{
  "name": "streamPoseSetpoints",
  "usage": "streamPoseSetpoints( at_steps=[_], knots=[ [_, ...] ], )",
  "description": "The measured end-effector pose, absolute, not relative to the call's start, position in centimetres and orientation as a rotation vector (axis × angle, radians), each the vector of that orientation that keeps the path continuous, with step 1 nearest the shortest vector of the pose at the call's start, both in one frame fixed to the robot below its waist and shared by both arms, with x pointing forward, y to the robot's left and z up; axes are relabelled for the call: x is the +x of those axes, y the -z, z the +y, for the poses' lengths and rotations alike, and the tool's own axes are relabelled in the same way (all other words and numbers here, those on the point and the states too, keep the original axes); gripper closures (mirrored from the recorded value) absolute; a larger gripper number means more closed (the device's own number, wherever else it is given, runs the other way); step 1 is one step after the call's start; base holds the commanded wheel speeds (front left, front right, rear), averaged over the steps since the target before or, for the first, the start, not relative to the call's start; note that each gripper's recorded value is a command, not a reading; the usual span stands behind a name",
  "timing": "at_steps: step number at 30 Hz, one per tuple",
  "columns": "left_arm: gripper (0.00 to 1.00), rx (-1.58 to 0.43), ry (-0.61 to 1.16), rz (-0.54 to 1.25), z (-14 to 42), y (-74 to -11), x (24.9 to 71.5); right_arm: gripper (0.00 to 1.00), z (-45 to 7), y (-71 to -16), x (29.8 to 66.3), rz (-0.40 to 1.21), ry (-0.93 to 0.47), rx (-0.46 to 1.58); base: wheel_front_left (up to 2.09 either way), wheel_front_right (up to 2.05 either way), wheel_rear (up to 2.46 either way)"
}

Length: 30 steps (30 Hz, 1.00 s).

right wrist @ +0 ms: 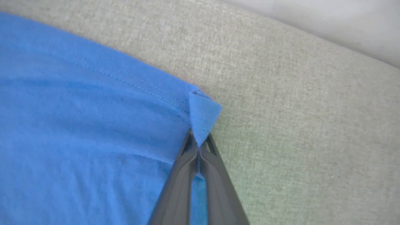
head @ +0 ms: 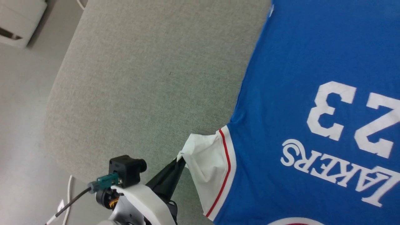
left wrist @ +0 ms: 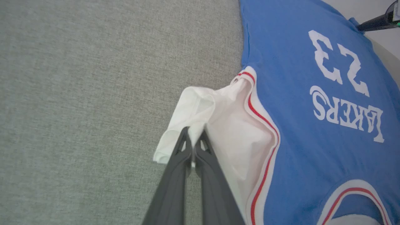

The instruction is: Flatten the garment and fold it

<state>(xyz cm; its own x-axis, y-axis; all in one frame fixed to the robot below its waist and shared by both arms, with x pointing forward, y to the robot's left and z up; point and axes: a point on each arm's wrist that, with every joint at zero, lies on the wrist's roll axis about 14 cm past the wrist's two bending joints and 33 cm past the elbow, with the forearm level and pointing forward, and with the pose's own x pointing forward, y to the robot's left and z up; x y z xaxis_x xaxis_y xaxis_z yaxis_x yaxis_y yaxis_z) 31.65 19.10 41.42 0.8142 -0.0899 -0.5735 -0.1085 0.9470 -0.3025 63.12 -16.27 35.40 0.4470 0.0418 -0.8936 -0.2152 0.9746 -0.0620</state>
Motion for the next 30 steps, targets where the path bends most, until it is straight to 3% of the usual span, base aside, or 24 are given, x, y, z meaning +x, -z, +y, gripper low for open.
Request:
streamPoseSetpoints(
  at_steps=[15, 23, 30],
  knots=[
    [1.0, -0.355, -0.006, 0.551, 19.1, -42.8, 30.2, 1.0, -20.9, -40.1, 51.8, 1.052, -0.243, -0.214, 0.0, 0.0, 0.0],
    [1.0, -0.382, 0.033, 0.51, 18.1, -43.9, 29.4, 1.0, -24.1, -41.6, 42.2, 1.069, -0.211, -0.129, 0.0, 0.0, 0.0],
    [1.0, -0.367, 0.086, 0.461, 17.3, -45.3, 29.5, 1.0, -28.2, -43.0, 34.8, 1.079, -0.079, -0.071, 0.0, 0.0, 0.0]
  ],
)
